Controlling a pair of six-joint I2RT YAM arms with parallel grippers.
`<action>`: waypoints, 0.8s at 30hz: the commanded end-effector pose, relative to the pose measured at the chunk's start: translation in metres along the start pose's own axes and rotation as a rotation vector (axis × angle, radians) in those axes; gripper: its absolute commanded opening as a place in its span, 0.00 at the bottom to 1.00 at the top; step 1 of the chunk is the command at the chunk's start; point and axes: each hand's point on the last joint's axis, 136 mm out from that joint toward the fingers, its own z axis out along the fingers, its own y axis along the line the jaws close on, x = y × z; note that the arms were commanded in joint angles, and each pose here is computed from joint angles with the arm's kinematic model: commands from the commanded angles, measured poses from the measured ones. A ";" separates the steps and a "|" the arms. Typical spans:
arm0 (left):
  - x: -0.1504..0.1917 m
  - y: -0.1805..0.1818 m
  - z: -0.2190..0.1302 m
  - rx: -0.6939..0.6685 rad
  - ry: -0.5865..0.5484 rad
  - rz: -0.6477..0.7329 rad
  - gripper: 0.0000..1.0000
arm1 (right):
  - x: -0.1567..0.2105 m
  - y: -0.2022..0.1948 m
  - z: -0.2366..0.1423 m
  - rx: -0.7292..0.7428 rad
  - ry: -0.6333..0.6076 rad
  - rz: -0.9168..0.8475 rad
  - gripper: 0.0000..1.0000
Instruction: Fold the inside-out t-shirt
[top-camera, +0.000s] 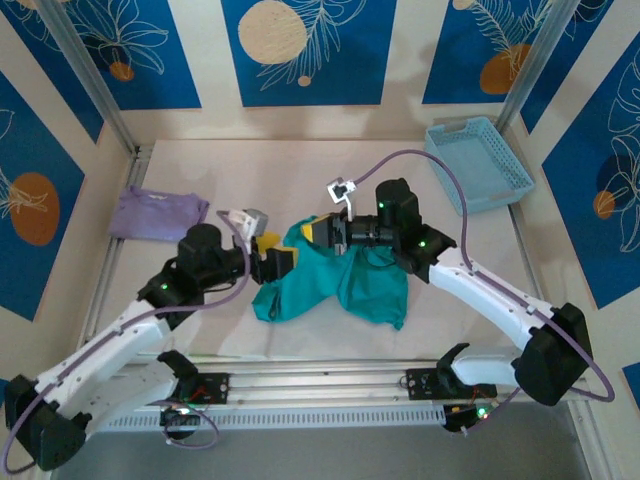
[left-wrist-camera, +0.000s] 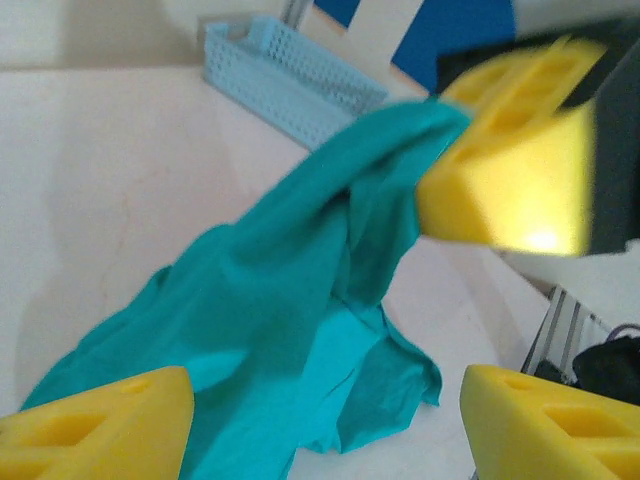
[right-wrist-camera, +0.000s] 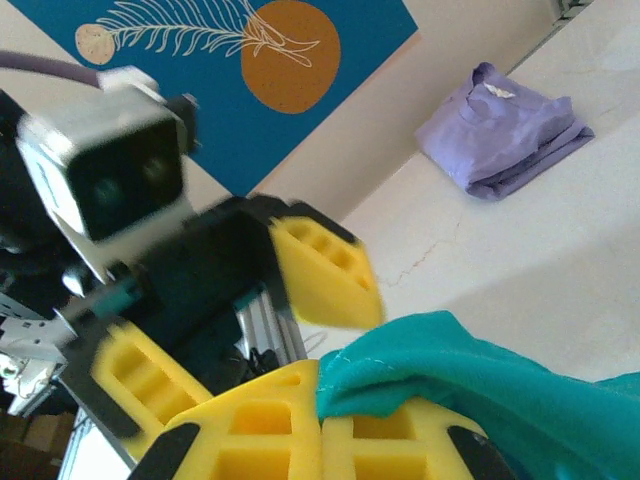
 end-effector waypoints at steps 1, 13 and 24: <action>-0.008 0.007 0.015 -0.036 -0.009 0.061 0.65 | -0.013 0.025 -0.004 -0.073 -0.006 0.020 0.00; -0.010 -0.010 0.025 0.123 -0.037 0.058 0.00 | -0.015 0.032 -0.021 -0.075 0.028 0.037 0.09; -0.008 -0.035 0.009 0.296 -0.065 0.104 0.00 | 0.018 -0.030 -0.059 0.333 0.065 -0.237 0.37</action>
